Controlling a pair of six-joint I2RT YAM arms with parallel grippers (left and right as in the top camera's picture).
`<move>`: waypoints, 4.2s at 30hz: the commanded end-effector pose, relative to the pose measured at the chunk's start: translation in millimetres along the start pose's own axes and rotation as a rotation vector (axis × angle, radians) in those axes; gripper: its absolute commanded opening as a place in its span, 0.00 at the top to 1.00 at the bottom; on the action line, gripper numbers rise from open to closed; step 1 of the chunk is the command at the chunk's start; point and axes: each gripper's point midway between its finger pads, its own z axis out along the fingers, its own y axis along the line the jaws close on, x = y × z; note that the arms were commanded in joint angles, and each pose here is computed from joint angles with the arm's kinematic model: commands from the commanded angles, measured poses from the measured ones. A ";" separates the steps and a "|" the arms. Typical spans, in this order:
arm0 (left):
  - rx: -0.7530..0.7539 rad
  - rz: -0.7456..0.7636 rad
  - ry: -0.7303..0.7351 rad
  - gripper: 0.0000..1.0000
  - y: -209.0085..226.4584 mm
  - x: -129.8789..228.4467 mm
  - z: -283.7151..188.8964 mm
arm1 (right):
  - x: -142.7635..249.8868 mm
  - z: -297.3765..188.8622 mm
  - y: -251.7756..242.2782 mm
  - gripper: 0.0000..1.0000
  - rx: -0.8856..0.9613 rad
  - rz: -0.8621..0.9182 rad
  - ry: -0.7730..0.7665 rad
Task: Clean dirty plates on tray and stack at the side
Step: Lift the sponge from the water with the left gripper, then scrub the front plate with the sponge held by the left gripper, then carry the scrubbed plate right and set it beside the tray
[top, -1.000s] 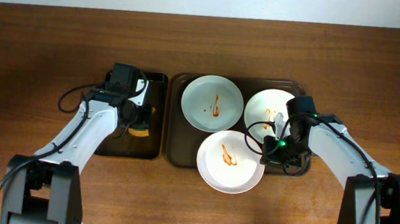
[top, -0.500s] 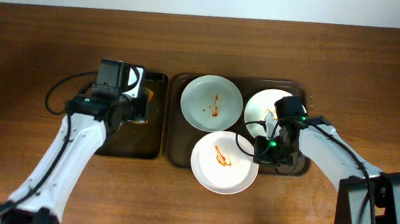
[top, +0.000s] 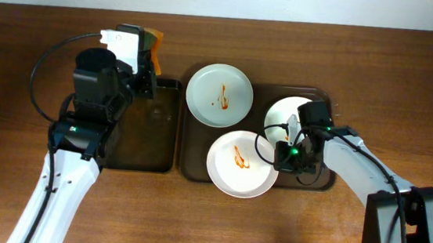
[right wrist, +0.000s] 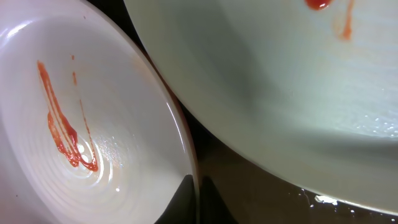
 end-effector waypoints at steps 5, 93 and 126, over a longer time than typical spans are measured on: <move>0.009 0.004 -0.020 1.00 -2.4 -8.2 -2.6 | 2.0 3.7 -2.2 0.96 0.015 0.006 0.009; -0.343 -0.216 0.802 1.00 38.2 222.9 8.9 | -11.5 -45.4 15.9 0.96 0.004 -0.034 -0.101; -0.206 -0.102 0.900 1.00 28.3 262.0 36.2 | -85.9 -178.3 -63.3 0.96 0.462 0.249 -0.686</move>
